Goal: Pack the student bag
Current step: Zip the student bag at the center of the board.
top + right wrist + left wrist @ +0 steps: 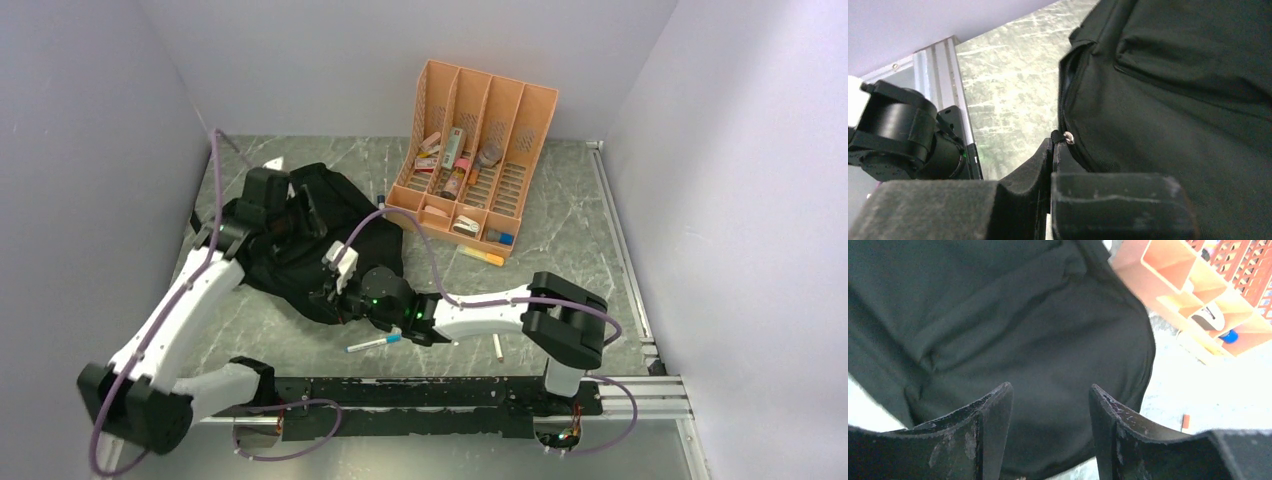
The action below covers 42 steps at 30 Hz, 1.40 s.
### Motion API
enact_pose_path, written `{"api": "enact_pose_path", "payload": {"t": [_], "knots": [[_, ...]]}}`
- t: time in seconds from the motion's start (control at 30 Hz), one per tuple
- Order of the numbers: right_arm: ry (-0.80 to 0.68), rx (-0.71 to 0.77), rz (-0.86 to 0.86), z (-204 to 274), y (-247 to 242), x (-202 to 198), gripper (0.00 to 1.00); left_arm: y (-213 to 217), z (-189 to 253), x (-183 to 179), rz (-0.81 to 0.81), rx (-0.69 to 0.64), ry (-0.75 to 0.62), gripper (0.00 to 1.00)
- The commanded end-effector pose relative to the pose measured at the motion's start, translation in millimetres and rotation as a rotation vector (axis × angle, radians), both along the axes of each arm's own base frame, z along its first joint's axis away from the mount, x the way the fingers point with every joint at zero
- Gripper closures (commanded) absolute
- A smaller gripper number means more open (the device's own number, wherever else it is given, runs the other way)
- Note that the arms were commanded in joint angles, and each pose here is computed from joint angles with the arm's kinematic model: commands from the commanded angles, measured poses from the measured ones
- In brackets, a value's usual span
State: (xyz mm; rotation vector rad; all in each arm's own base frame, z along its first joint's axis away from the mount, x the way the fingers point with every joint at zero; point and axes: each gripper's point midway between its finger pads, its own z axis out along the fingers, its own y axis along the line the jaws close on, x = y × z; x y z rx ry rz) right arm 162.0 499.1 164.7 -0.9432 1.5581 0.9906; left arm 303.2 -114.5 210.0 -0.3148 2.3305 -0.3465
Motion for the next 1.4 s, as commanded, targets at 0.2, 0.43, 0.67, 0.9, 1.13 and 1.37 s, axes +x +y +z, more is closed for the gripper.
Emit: {"api": "enact_pose_path", "payload": {"t": [0.2,0.43,0.67,0.9,1.13,1.37], "knots": [[0.349,0.025,-0.193,27.8,-10.1,24.3,1.00,42.5,1.3,-92.0,0.225,-0.075,0.074,0.36],[0.480,0.060,-0.207,24.2,-15.2,37.4,1.00,26.2,-11.3,-128.9,0.287,-0.262,0.203,0.37],[0.358,0.073,-0.151,30.4,-19.4,36.0,1.00,8.5,-24.9,-146.9,0.383,-0.480,0.280,0.36],[0.285,0.067,-0.071,35.5,-20.5,26.6,1.00,-4.2,-24.9,-135.8,0.417,-0.640,0.239,0.34],[0.269,0.066,-0.025,35.8,-21.1,19.3,1.00,-10.0,-29.9,-121.5,0.429,-0.675,0.228,0.35],[0.251,0.067,0.017,35.4,-20.5,13.4,1.00,-18.1,-39.3,-115.8,0.419,-0.707,0.249,0.36]]}}
